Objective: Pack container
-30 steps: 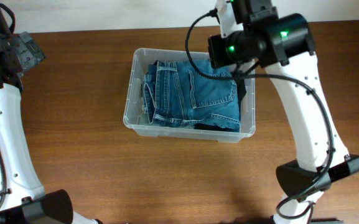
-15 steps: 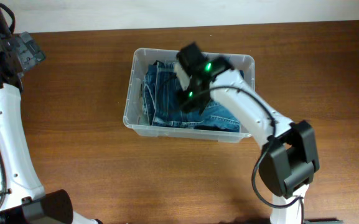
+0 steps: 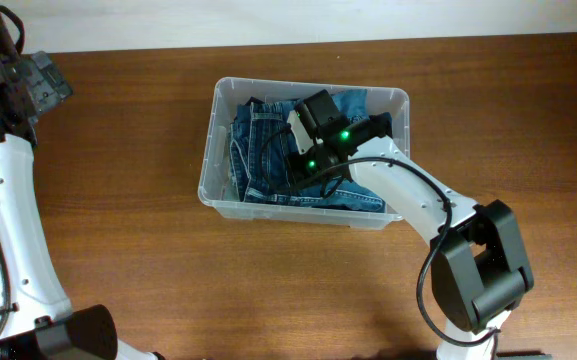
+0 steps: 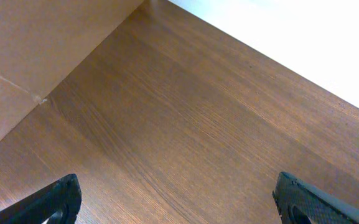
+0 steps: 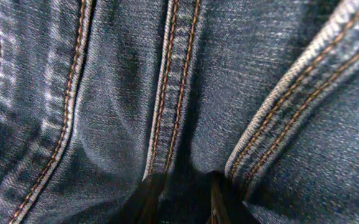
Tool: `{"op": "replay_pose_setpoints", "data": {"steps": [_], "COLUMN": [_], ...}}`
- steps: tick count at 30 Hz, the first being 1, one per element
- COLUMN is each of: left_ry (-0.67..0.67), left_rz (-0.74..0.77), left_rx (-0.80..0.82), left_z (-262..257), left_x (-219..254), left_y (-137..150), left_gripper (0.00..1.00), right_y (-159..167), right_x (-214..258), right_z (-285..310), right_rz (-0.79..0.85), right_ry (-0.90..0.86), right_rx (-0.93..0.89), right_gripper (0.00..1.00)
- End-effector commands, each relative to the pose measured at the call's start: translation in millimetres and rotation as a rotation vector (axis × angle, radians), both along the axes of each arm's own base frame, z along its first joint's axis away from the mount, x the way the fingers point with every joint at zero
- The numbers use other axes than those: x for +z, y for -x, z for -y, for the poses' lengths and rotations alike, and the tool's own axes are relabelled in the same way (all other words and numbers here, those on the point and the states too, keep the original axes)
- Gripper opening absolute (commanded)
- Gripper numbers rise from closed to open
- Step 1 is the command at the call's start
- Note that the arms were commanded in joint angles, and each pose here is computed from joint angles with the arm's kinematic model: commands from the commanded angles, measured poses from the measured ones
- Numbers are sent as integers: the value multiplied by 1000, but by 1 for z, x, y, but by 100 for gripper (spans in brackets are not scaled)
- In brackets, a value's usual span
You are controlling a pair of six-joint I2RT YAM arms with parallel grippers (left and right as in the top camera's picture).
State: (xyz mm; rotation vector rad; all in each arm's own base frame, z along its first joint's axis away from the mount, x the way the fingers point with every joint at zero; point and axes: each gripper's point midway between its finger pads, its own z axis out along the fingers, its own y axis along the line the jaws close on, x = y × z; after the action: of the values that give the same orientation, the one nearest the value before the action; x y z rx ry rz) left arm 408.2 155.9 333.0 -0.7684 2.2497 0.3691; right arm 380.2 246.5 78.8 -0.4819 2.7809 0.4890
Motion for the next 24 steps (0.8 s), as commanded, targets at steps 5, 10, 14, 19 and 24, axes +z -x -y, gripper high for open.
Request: {"op": "replay_pose_setpoints", "data": {"steps": [5,10,14,19,24], "left_ry": [-2,-1,-2,-2,-2], "left_rz": [19,19,19,19,19], "left_rx": [11,11,11,11,11], "left_z": [-1,-1,-1,-1,-1], "left_x": [6,6,6,6,6], "left_y": [3,3,3,3,3], "left_gripper": [99,99,99,100,99], "right_y": [-10,-3,36,103,176], "right_x": [69,235,322,381,413], "right_z": [32,40,60,110,151], "right_rz": [-39,229,396,553,667], "right_ry": [81,-42,-115,-98,-121], "right_rx": [-62,-65,-75,-145,-181], "right_gripper": [23,24,25,29,29]}}
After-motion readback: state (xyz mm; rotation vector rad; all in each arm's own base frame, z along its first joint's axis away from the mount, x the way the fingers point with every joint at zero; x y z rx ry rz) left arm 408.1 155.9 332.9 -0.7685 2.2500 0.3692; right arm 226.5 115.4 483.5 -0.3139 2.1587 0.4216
